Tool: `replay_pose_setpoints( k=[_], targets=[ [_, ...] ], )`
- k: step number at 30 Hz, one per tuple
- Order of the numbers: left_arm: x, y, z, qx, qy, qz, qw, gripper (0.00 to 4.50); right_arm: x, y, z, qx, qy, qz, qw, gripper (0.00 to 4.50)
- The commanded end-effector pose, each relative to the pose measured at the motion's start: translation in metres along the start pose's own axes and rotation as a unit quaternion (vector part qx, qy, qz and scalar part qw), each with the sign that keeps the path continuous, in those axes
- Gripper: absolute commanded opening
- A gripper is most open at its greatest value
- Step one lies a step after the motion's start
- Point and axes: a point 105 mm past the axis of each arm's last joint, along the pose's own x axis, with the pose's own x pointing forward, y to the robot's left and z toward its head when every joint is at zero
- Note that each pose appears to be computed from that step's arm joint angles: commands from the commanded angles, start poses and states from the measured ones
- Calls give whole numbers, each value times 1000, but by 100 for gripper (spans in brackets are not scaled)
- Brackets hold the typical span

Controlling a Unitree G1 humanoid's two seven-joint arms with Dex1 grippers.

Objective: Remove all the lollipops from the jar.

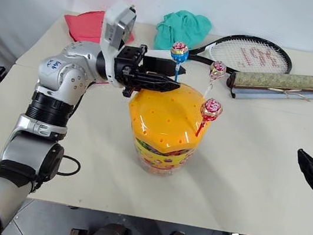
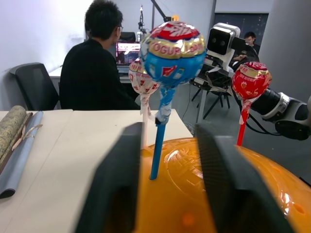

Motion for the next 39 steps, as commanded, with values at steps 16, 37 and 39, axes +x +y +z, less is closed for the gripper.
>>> replay_pose_setpoints(
  k=[16, 37, 39],
  targets=[
    [-183, -19, 16, 24, 35, 364, 931, 3, 50, 29, -7, 54, -70, 132, 987, 450],
    [-322, -178, -109, -212, 154, 673, 692, 49, 49, 37, -42, 67, -10, 279, 958, 450],
    [-315, -168, -111, -215, 140, 666, 700, 95, 49, 38, -44, 65, -9, 280, 958, 450]
  ],
)
